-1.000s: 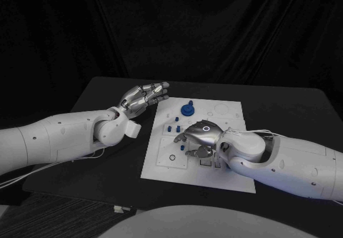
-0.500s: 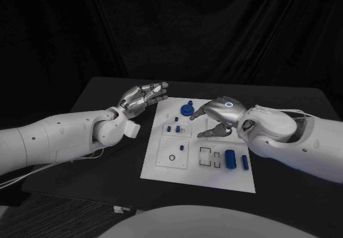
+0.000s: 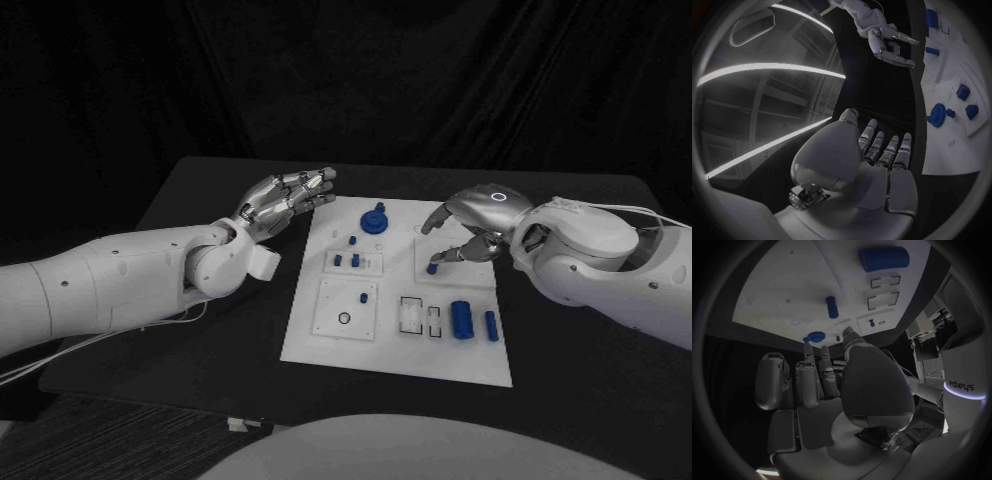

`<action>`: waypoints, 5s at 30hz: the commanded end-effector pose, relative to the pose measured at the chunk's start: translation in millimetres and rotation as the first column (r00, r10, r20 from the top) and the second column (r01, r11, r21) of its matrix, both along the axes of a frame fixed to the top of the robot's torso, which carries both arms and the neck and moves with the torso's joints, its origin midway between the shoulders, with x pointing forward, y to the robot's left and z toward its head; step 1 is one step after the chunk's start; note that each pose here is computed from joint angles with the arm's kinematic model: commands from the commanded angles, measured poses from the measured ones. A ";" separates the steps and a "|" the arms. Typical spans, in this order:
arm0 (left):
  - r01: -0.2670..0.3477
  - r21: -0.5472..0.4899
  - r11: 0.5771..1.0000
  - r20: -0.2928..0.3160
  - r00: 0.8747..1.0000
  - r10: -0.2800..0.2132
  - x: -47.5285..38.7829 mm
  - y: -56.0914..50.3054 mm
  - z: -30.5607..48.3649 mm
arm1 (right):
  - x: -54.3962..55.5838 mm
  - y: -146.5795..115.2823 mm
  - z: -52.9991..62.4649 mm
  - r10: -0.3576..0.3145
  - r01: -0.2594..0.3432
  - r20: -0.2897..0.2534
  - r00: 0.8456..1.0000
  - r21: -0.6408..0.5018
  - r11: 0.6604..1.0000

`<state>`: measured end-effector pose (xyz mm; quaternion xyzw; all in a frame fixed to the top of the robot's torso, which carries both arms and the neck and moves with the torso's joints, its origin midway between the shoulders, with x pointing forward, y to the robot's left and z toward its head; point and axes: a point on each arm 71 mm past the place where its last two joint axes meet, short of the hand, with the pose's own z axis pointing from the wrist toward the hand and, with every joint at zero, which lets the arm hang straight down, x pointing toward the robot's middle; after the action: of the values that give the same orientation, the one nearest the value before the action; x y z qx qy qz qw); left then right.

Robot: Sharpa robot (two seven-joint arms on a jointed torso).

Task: Assemble the parts on the task board

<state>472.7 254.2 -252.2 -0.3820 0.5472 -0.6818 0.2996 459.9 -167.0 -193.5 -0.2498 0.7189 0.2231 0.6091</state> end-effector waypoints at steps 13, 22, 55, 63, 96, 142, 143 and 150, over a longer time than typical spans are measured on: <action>0.011 -0.045 0.999 0.027 1.000 -0.010 -1.1 -0.3 0.6 | -3.6 -9.4 -32.2 -0.041 0.038 -0.084 0.996 -0.035 0.999; 0.011 -0.045 0.999 0.024 1.000 -0.010 -1.7 0.1 -0.6 | -3.5 -3.4 -39.3 -0.018 0.017 -0.082 0.996 -0.016 1.000; 0.019 -0.043 0.999 0.010 1.000 -0.019 -2.3 -1.2 -3.9 | -5.3 10.5 -49.9 0.041 -0.041 -0.126 0.991 0.005 0.999; 0.019 -0.041 0.999 0.007 1.000 -0.019 -2.4 -1.2 -4.5 | -5.9 9.5 -49.3 0.045 -0.043 -0.113 0.993 0.022 0.999; 0.021 -0.036 0.999 -0.003 1.000 -0.021 -2.6 -1.4 -6.6 | -10.1 21.2 9.4 0.076 -0.078 0.022 0.997 0.098 0.992; 0.020 -0.046 0.999 0.012 1.000 -0.019 -1.4 -2.5 -6.2 | -77.8 150.2 -41.3 0.411 -0.410 -0.067 0.909 0.033 0.912; 0.021 -0.046 0.999 0.011 1.000 -0.020 -1.4 -2.6 -6.3 | -78.2 150.5 -42.1 0.412 -0.410 -0.068 0.909 0.035 0.911; 0.025 -0.046 0.999 0.007 1.000 -0.025 -1.4 -3.1 -6.6 | -79.6 151.7 -46.7 0.412 -0.410 -0.073 0.908 0.043 0.911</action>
<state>471.9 252.4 -261.2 -0.3841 0.5501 -0.6846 0.2850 381.5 -16.2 -239.7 -0.3738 0.6755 0.3629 0.5218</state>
